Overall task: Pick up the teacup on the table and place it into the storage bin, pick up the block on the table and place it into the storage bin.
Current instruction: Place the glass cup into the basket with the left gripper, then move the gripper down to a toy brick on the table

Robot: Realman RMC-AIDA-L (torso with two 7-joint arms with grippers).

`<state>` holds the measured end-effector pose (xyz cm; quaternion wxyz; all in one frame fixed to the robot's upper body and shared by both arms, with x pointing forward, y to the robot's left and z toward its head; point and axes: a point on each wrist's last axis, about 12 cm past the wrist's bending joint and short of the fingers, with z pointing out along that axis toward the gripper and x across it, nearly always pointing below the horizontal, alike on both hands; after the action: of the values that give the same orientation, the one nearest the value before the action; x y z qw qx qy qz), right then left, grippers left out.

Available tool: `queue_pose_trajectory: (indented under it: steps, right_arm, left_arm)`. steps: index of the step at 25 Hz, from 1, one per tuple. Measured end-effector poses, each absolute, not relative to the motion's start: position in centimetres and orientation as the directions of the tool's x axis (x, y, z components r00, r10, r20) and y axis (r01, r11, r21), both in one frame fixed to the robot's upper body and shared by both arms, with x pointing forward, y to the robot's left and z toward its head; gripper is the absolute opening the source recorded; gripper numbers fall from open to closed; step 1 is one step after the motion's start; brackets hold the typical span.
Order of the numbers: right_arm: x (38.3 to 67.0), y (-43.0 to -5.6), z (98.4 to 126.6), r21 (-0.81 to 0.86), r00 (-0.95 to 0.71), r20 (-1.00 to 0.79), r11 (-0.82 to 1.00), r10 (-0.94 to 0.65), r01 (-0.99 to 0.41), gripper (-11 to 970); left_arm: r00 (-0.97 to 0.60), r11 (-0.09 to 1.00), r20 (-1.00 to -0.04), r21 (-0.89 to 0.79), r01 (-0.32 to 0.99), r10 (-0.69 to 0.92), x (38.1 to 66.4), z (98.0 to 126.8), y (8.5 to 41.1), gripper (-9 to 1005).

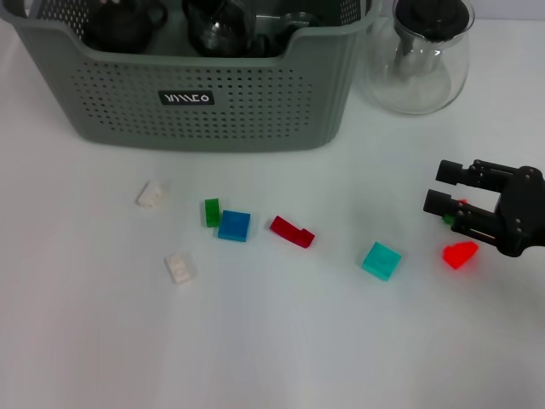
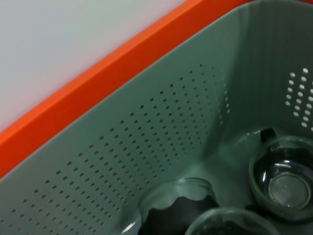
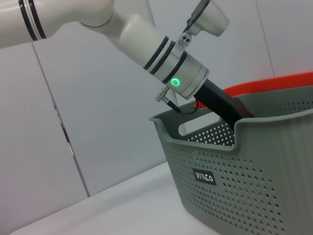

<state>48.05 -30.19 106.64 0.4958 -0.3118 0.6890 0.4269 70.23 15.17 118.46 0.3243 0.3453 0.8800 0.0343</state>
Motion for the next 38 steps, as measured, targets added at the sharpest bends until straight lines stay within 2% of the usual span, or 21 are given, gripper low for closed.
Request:
queue_pose_trajectory:
  steps: [6, 10, 13, 14, 15, 17, 21, 24, 26, 32, 38]
  right_arm:
    - [47.9, -30.4, 106.6, 0.281, -0.318, -0.948, 0.446, -0.007, -0.850, 548]
    - [47.9, -30.4, 106.6, 0.281, -0.318, -0.948, 0.446, -0.007, -0.850, 548]
    - [47.9, -30.4, 106.6, 0.280, -0.316, -0.949, 0.446, -0.008, -0.850, 548]
    - [47.9, -30.4, 106.6, 0.279, -0.316, -0.949, 0.446, -0.008, -0.850, 548]
    - [48.0, -30.4, 106.6, 0.279, -0.315, -0.949, 0.446, -0.007, -0.851, 548]
    - [48.0, -30.5, 106.7, 0.276, -0.312, -0.950, 0.448, -0.007, -0.851, 548]
    - [48.1, -30.5, 106.7, 0.270, -0.304, -0.953, 0.452, -0.004, -0.850, 548]
    - [48.1, -30.4, 106.6, 0.269, -0.301, -0.953, 0.453, 0.000, -0.850, 547]
    - [48.1, -30.3, 106.6, 0.274, -0.305, -0.952, 0.452, 0.004, -0.849, 547]
    - [48.0, -30.2, 106.5, 0.282, -0.311, -0.950, 0.448, 0.010, -0.848, 547]
    - [48.0, -30.1, 106.5, 0.296, -0.321, -0.947, 0.444, 0.019, -0.846, 547]
  left_arm:
    - [-0.556, 0.796, -0.602, 0.249, 0.552, 0.574, 70.3, 119.8, 15.3, 210]
    - [-0.542, 0.846, -0.707, 0.151, 0.511, 0.454, 69.6, 122.5, 16.5, 246]
    - [-0.506, 0.847, -0.781, 0.054, 0.528, 0.365, 68.3, 124.7, 18.0, 273]
    - [-0.486, 0.844, -0.816, 0.002, 0.537, 0.311, 67.7, 125.6, 18.7, 316]
    - [-0.441, 0.798, -0.868, -0.093, 0.595, 0.227, 66.1, 127.0, 20.0, 360]
    - [-0.384, 0.727, -0.911, -0.160, 0.668, 0.152, 64.3, 128.0, 21.0, 447]
    - [-0.259, 0.520, -0.966, -0.226, 0.824, -0.009, 59.6, 128.7, 24.2, 589]
    - [-0.202, 0.384, -0.978, -0.210, 0.899, -0.060, 56.3, 127.0, 26.6, 689]
    - [-0.181, 0.347, -0.982, -0.187, 0.919, -0.049, 54.4, 124.6, 28.0, 683]
    - [-0.160, 0.419, -0.983, -0.106, 0.902, 0.095, 49.3, 115.7, 31.2, 676]
    - [-0.259, 0.478, -0.953, -0.156, 0.864, 0.157, 46.5, 108.0, 32.1, 675]
